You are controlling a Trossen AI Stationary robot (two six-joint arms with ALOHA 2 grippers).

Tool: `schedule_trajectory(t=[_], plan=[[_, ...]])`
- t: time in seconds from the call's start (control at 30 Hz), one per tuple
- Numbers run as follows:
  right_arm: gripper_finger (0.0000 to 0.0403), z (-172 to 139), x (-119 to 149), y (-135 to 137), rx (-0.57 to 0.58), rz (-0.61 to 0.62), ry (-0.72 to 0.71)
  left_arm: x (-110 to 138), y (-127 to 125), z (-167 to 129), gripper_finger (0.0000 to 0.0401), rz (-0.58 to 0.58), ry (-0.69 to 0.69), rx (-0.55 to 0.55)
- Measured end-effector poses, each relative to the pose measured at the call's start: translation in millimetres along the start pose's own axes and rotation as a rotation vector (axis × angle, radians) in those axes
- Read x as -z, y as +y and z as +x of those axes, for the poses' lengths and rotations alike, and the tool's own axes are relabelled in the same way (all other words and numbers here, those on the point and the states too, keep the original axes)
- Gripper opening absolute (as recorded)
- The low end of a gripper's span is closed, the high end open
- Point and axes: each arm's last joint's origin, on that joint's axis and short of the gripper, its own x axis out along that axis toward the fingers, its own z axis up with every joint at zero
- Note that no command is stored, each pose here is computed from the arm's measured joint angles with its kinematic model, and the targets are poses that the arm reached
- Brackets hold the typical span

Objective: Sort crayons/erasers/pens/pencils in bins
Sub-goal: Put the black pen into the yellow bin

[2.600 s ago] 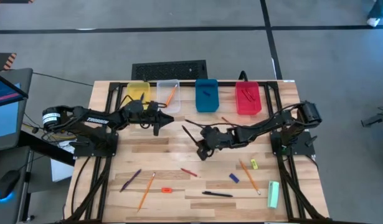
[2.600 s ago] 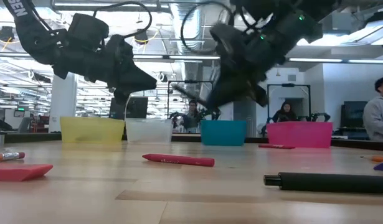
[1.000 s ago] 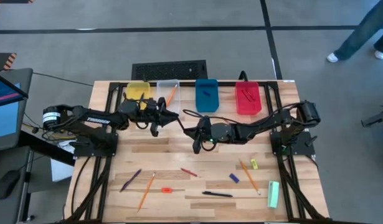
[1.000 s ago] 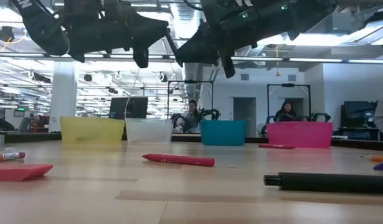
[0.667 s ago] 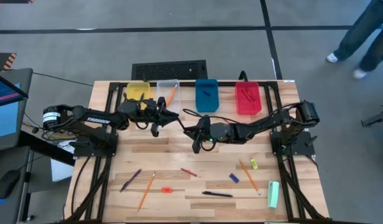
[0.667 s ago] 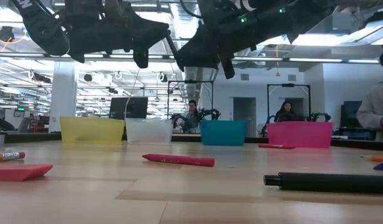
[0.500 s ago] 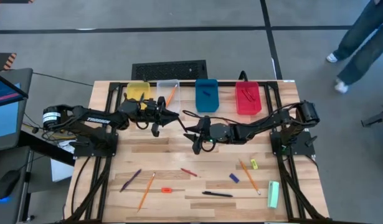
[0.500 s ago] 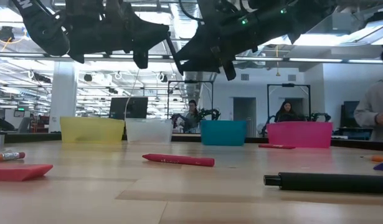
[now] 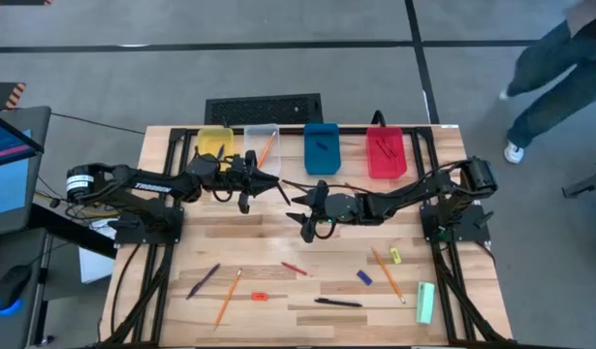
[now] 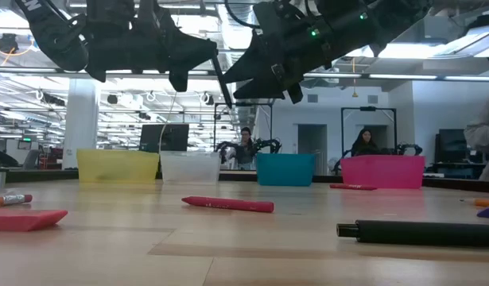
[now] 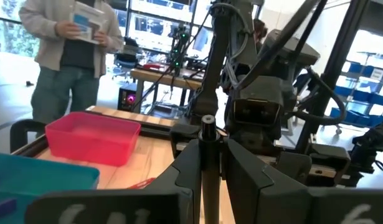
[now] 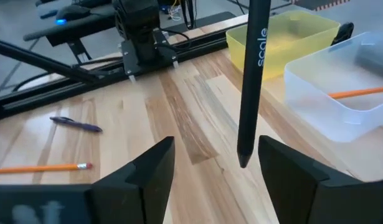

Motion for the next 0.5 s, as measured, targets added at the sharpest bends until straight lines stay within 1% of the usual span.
schedule_trajectory(t=[0.23,0.4,0.5], plan=[[0.0238,-0.1,2.5,-0.7,0.007,-0.017,0.025,1.5,0.1,0.0,0.0036,-0.006,0.015,0.004],[0.025,-0.2,3.9,-1.0,0.01,-0.012,0.039,5.9,1.0,-0.3,0.0036,-0.002,0.059,-0.006],[0.0258,-1.0,3.2,-0.7,-0.008,-0.002,0.047,7.2,1.4,-0.3,0.0036,-0.006,0.072,-0.011]])
